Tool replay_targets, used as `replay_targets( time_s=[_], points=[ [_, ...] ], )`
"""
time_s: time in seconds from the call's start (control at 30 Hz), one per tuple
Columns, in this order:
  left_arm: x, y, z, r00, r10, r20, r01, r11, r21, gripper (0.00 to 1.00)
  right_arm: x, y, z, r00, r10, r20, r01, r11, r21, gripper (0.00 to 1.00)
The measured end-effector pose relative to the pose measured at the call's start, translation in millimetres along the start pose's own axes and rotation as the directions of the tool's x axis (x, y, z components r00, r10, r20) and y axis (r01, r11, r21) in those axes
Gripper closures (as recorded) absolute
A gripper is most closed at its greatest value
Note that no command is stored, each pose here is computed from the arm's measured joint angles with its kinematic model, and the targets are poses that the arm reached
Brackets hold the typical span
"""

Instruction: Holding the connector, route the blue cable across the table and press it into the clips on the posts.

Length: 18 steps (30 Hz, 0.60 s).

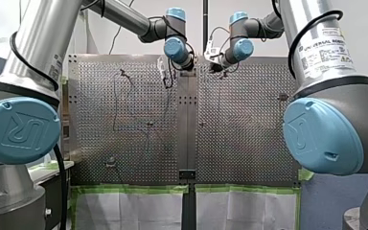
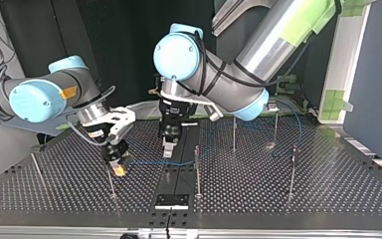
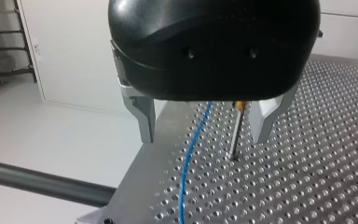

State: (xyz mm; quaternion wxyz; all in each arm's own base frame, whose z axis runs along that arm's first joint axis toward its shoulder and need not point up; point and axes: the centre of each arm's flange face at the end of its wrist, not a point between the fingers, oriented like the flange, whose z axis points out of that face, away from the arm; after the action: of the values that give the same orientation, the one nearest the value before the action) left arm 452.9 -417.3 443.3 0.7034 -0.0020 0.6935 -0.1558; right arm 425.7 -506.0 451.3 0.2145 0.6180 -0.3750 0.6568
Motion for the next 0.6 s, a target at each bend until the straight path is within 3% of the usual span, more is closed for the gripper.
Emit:
replay_targets(
  time_s=[0.33, 0.6],
  points=[
    [-9, 11.0, 20, 0.9988, -0.014, 0.046, 0.015, 0.9997, -0.022, 0.00, 3, -0.9, -1.2, 1.0000, -0.002, -0.006, 0.002, 1.0000, 0.001, 1.00],
    [-2, 13.6, 43, 0.9996, -0.003, 0.027, 0.004, 0.9995, -0.031, 0.00, 3, -0.9, -1.1, 1.0000, -0.003, -0.006, 0.003, 1.0000, 0.002, 1.00]
  ],
)
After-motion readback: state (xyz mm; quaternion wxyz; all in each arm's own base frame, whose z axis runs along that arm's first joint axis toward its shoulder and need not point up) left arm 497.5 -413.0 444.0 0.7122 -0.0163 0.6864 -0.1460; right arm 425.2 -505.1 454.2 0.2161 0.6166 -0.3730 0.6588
